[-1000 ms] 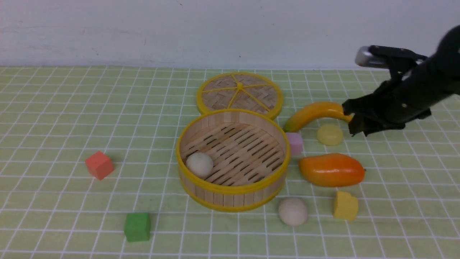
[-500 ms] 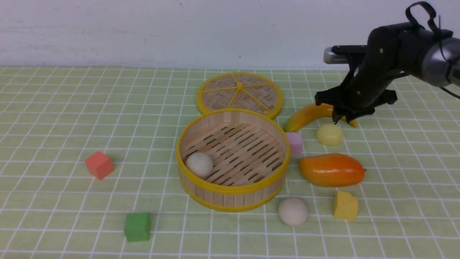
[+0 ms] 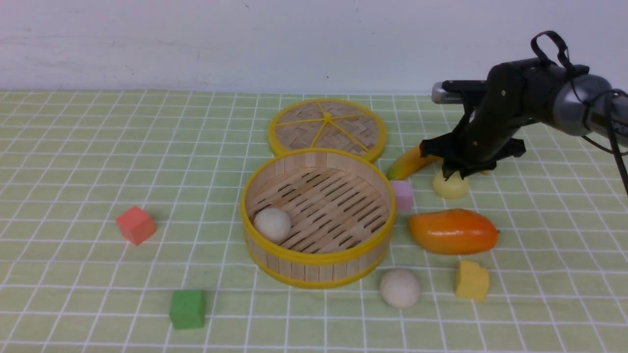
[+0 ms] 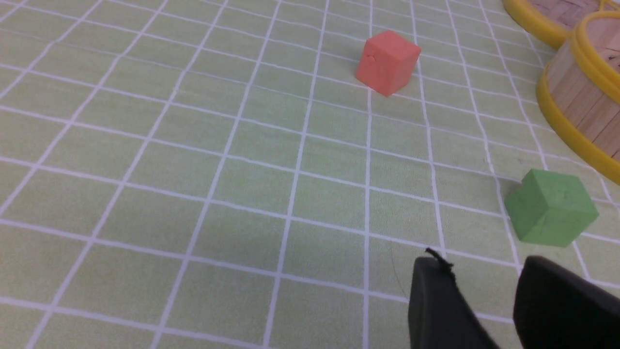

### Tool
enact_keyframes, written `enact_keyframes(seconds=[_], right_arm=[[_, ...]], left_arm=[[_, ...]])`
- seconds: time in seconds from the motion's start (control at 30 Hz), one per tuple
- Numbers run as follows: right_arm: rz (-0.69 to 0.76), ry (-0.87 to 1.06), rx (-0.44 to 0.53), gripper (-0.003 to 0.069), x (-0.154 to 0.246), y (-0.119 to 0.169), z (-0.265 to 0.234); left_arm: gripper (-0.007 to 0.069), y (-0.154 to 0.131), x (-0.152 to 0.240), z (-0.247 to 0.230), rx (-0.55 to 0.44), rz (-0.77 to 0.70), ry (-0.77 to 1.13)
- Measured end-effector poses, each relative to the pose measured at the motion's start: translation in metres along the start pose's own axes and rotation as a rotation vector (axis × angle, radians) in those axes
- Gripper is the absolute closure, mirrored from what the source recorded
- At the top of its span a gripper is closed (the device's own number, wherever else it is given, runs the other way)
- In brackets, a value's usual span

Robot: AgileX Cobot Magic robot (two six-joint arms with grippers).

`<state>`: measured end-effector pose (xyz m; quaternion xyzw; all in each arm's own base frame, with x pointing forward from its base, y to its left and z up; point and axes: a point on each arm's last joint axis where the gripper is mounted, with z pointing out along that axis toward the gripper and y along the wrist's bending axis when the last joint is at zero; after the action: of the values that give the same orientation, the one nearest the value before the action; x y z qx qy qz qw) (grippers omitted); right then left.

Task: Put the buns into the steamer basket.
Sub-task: Use the right arm to grab a steamed stuffed bun, then use the right arm to put the steamed stuffed bun into the steamer

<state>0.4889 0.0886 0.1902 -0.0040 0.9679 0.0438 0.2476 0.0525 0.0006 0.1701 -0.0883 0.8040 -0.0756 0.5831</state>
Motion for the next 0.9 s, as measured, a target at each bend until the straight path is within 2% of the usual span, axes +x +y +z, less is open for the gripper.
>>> enact_keyframes(seconds=[0.2,0.3,0.37,0.4,0.43,0.47,0.77,0.9], right_arm=[[-0.014,0.012,0.017,0.044,0.003,-0.002,0.009],[-0.011,0.012,0.013,0.0506,0.003,-0.002,0.009],[-0.009,0.014,0.012,0.0592,0.003,-0.001,0.009],[-0.009,0.014,0.012,0.0592,0.003,-0.001,0.009],[-0.009,0.017,0.012,0.0641,0.003,-0.001,0.009],[-0.009,0.018,0.012,0.0655,0.003,-0.001,0.008],[0.022,-0.052,-0.036,0.0659,-0.011,0.004,-0.044],[0.049,-0.12,-0.161,0.0662,-0.02,0.018,-0.085]], left_arm=[[0.0388,0.0,0.0,0.0,0.0,0.0,0.0],[0.0387,0.0,0.0,0.0,0.0,0.0,0.0],[0.0387,0.0,0.0,0.0,0.0,0.0,0.0],[0.0387,0.0,0.0,0.0,0.0,0.0,0.0],[0.0387,0.0,0.0,0.0,0.0,0.0,0.0],[0.0387,0.0,0.0,0.0,0.0,0.0,0.0],[0.0387,0.0,0.0,0.0,0.0,0.0,0.0],[0.0387,0.0,0.0,0.0,0.0,0.0,0.0]])
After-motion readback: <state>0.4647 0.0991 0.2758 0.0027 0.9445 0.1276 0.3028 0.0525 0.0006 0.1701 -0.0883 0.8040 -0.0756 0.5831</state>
